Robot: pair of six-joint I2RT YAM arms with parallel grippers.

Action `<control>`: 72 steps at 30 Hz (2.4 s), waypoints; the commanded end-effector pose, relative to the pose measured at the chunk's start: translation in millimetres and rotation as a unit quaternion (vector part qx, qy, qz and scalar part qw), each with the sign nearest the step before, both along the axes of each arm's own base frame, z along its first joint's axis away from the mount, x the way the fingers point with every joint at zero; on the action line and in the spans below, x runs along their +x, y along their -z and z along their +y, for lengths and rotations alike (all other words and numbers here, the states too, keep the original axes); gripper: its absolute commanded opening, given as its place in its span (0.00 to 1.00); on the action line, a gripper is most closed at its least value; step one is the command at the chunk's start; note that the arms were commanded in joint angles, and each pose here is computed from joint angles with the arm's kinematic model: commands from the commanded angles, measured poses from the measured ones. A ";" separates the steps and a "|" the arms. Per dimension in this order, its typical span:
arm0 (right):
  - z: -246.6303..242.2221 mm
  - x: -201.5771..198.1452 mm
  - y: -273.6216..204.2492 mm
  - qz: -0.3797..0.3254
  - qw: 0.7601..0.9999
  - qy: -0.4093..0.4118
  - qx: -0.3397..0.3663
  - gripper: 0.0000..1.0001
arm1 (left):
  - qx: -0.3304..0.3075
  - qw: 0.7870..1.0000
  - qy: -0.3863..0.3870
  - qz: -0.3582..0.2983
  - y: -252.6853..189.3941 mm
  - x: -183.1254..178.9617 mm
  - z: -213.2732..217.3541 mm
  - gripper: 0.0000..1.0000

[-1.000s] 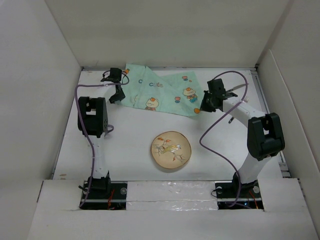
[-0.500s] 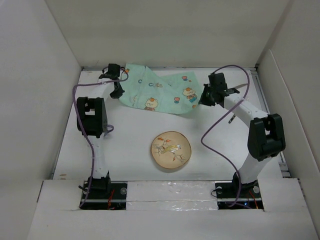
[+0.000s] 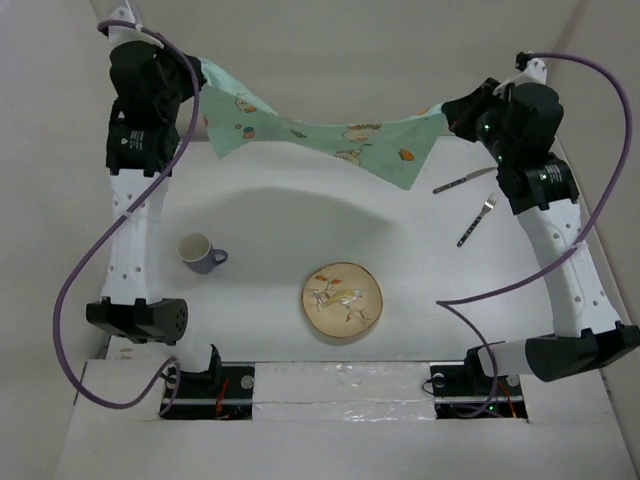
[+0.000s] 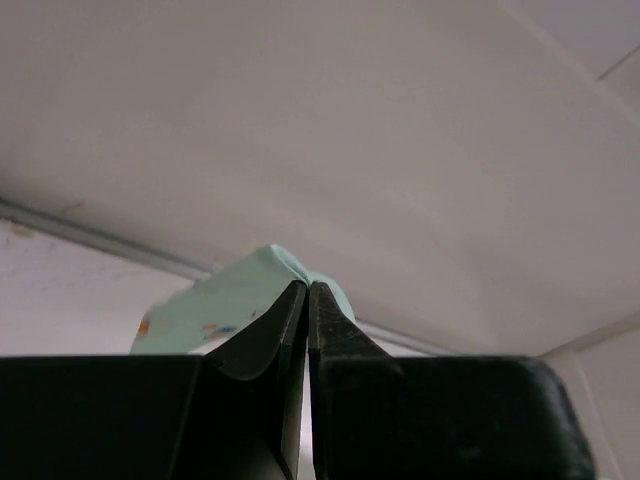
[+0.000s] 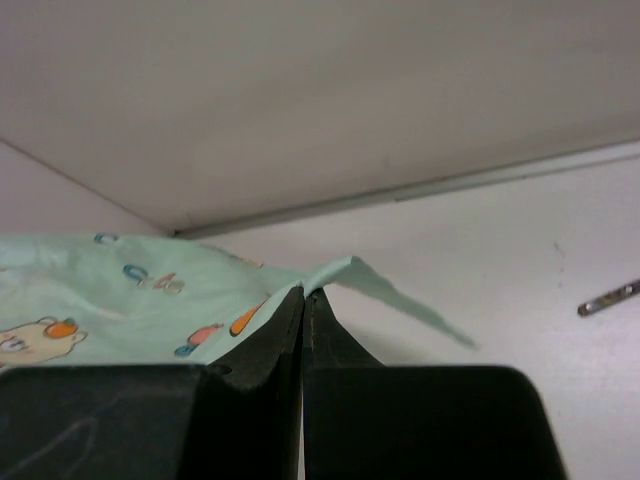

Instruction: Set the dinner table for one person

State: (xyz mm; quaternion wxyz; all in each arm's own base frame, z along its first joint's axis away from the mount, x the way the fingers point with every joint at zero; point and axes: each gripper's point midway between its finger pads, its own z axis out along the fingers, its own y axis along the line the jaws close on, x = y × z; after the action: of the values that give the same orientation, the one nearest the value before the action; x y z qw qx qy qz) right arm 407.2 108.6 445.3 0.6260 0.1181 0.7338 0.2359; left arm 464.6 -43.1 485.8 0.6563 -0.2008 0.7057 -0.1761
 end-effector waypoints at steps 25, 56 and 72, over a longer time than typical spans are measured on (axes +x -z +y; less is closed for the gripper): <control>-20.7 96.7 96.9 0.106 0.992 -0.040 0.054 0.00 | -0.055 0.993 0.061 0.084 105.0 61.4 -14.1 0.00; -40.5 -40.9 369.2 0.397 0.918 -0.009 0.017 0.00 | 0.007 0.897 0.011 0.443 421.9 -118.0 17.1 0.00; -55.0 -77.0 378.4 0.414 0.910 0.008 -0.002 0.00 | 0.037 0.888 0.022 0.459 430.5 -135.5 11.6 0.00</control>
State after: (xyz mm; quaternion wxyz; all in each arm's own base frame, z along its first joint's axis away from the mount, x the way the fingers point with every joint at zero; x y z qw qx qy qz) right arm 331.4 65.6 59.2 0.2485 0.2106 0.9289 0.1761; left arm 337.1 -35.7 51.5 0.2578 -0.2263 0.9372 -0.0630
